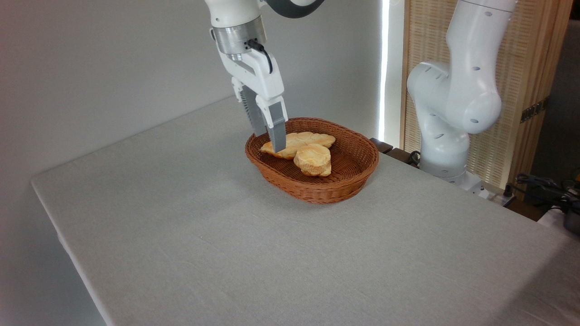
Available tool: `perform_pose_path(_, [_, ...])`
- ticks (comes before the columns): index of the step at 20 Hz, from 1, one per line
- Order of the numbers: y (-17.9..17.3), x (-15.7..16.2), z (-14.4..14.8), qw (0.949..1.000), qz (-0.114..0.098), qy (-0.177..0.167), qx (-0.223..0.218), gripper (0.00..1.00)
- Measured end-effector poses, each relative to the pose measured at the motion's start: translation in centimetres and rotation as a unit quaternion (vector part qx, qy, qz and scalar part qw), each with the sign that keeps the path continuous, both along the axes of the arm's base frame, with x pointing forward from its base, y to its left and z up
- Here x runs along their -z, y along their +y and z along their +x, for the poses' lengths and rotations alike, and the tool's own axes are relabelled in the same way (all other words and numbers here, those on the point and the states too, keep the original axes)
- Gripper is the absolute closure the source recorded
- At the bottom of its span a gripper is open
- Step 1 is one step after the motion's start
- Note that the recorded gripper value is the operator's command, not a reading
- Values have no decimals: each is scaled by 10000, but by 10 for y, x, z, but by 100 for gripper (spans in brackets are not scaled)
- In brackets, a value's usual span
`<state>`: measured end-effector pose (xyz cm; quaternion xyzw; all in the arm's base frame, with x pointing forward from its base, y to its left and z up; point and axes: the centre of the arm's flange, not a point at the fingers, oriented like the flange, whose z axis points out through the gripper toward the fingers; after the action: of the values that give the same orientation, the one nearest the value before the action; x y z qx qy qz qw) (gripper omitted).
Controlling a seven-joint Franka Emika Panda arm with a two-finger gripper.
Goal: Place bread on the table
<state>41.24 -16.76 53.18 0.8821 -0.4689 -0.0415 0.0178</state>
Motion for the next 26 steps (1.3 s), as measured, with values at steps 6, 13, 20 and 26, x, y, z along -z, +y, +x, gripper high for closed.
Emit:
perform_pose_path(6, [-14,25,-34,9991,121,279,310,0])
perform_pose_path(13, [-21,53,-62,9968,251,542,535,0])
perform_pose_path(20, [-19,79,-63,9944,413,806,545,0])
perform_pose_path(26, [-22,103,-57,9912,555,1062,557,0])
